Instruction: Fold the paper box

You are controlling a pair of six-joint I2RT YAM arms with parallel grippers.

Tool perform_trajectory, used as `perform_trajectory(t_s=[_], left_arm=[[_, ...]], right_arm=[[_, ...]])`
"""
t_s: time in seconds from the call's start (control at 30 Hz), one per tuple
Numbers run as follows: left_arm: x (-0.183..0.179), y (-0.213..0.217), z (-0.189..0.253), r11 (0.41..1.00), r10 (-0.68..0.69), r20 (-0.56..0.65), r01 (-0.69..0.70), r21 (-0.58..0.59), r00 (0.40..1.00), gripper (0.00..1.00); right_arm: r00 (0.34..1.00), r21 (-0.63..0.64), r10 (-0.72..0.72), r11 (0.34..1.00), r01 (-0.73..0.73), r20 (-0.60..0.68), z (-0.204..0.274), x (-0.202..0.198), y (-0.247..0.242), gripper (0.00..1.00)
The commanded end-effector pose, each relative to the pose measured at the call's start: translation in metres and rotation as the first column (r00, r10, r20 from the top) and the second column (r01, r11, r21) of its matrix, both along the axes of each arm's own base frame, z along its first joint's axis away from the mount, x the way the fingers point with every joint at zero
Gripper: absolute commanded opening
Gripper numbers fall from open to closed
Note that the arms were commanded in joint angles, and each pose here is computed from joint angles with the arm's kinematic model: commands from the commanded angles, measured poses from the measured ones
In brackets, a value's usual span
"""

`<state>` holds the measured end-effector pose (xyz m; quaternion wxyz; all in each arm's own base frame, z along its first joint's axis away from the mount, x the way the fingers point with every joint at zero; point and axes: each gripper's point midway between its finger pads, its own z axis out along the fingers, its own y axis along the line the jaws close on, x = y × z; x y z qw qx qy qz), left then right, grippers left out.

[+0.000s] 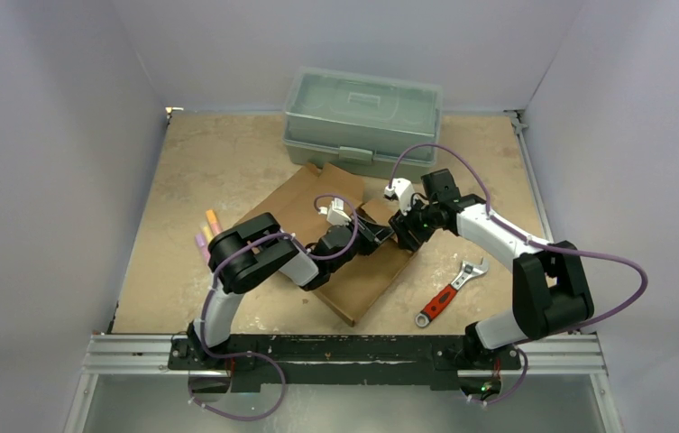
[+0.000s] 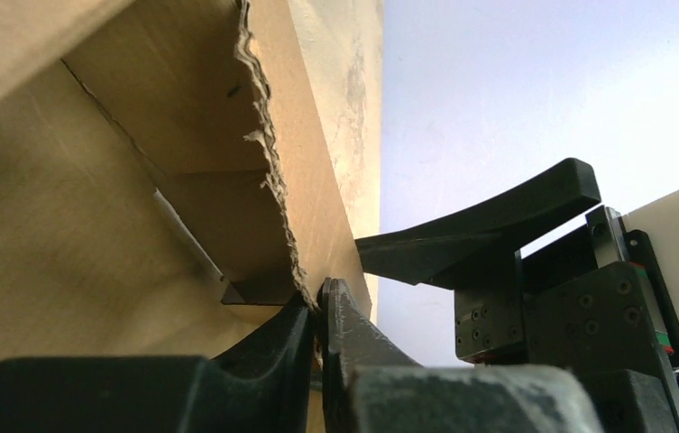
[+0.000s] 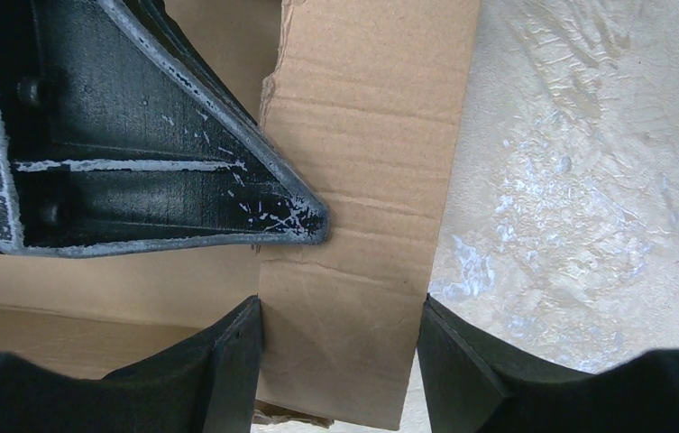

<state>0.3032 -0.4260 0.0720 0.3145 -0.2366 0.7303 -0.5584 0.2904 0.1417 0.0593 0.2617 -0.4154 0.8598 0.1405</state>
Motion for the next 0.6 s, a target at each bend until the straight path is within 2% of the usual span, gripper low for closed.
perform_trajectory(t_s=[0.0, 0.3, 0.57], left_arm=[[0.005, -0.003, 0.016, 0.997, 0.029, 0.022, -0.027, -0.07, 0.999, 0.01], [0.003, 0.003, 0.007, 0.999, 0.034, 0.022, -0.033, -0.043, 0.999, 0.0], [0.002, 0.002, 0.007, 0.999, 0.025, 0.033, -0.023, -0.034, 0.999, 0.0]], right_arm=[[1.0, -0.006, -0.011, 1.0, 0.01, -0.019, -0.005, -0.001, 0.0, 0.48], [1.0, 0.125, 0.006, 0.992, -0.003, -0.022, 0.02, -0.002, 0.007, 0.75], [1.0, 0.2, -0.004, 0.98, 0.004, -0.001, 0.041, 0.0, -0.005, 0.77]])
